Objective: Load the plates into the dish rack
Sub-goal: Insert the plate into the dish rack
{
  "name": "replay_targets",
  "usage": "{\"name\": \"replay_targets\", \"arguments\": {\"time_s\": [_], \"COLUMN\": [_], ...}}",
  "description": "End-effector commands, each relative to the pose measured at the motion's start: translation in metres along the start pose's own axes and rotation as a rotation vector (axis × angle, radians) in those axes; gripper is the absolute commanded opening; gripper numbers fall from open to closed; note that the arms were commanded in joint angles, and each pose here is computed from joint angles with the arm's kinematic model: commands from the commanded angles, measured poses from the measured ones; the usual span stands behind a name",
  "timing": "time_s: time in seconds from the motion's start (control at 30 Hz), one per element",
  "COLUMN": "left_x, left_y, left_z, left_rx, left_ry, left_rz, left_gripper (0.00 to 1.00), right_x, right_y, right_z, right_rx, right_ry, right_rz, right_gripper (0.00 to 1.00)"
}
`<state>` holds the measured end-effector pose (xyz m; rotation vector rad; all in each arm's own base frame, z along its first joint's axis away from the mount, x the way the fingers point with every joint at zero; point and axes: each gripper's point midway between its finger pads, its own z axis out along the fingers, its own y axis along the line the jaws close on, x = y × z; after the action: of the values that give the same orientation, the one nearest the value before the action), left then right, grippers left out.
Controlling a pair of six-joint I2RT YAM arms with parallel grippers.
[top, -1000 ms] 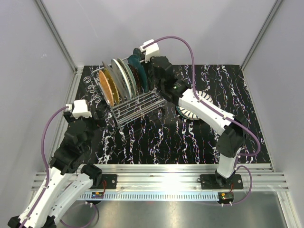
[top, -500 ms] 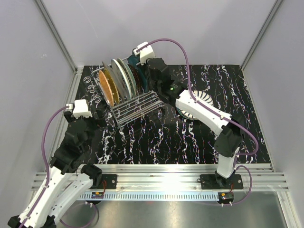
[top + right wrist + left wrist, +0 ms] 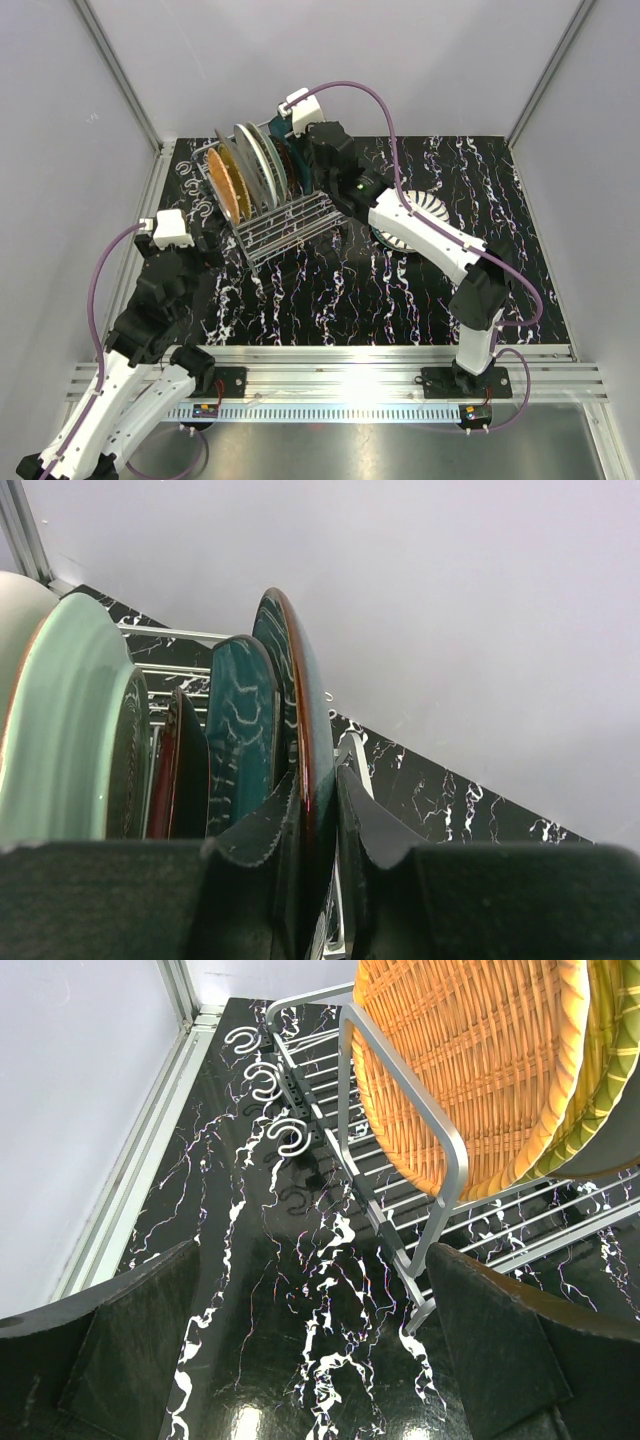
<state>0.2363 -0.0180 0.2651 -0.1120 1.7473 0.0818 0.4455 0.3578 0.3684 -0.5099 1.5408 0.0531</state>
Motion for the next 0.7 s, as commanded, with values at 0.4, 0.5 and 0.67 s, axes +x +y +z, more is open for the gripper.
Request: {"name": "replay_targets", "arguments": {"time_s": [0.4, 0.5, 0.67], "left_x": [-0.007, -0.007, -0.007], "left_y": [-0.004, -0.004, -0.004], "left_z": [0.003, 0.003, 0.003], "left_rx": [0.008, 0.010, 0.011], "left_ry": [-0.028, -0.028, -0.027], "left_rz": [-0.016, -0.016, -0.015], "left_gripper": [0.99, 0.99, 0.99], "right_x": [0.025, 0.028, 0.022], "right_y": [0.027, 0.027, 0.026], "right_z": [-0.021, -0.022, -0.019], "right_rx": [-0.088, -0.083, -0.073], "right_ry": [0.030, 0.038, 0.016], "right_rz": [0.052, 0.059, 0.093], "right_gripper": [0.01, 0.03, 0.11]}}
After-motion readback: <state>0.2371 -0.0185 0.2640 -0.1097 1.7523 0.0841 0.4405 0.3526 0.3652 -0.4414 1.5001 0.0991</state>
